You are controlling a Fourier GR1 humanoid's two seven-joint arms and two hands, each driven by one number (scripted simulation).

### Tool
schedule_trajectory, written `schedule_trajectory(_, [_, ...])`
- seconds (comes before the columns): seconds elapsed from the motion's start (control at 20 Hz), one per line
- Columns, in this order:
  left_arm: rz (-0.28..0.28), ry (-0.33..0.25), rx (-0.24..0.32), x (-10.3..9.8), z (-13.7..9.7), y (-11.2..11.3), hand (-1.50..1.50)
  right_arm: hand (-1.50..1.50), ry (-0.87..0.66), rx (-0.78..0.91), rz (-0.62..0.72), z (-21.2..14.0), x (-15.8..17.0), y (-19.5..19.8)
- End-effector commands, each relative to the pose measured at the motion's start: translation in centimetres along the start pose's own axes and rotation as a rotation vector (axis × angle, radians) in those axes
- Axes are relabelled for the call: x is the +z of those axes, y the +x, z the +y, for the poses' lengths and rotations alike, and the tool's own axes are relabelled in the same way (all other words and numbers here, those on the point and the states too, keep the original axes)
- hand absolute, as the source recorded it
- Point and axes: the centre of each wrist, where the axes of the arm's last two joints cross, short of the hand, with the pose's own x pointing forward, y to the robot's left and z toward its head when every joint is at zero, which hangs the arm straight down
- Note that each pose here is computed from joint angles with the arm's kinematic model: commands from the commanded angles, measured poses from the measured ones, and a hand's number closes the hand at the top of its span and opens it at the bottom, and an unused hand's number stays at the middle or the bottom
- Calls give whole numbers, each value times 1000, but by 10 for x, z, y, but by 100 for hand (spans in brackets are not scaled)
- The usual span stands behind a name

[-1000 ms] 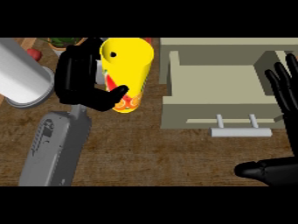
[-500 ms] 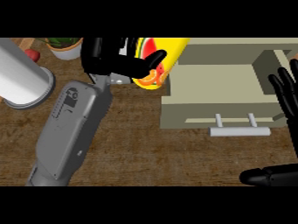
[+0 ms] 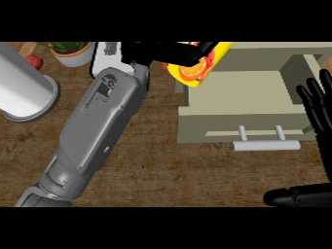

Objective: Pick up the cup, place it into the drawer and close the drawer

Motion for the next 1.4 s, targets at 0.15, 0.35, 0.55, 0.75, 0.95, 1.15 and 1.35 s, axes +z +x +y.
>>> schedule_trajectory(0.15, [46, 13, -34, -7, -22, -19, 150, -150, 17, 9, 5, 0, -17, -18])
schedule_trajectory(0.35, [80, 30, -63, -10, -28, -33, 150, -150, 14, 1, -15, 19, -6, -6])
schedule_trajectory(0.55, [109, 24, -77, -13, -26, -42, 150, -150, 25, 13, -22, -8, -9, -12])
schedule_trajectory(0.75, [129, -5, -149, -12, -36, -45, 150, -150, 50, -15, -22, -4, -7, -11])
schedule_trajectory(0.95, [137, -34, -163, -4, -32, -58, 150, -150, 65, 4, -30, -11, -20, -8])
schedule_trajectory(1.15, [175, -38, -219, -11, -36, -54, 150, -150, 92, -22, -23, 5, -23, -5])
schedule_trajectory(1.35, [181, -48, -330, -12, -38, -55, 150, -150, 95, -29, -23, -6, -17, -7])
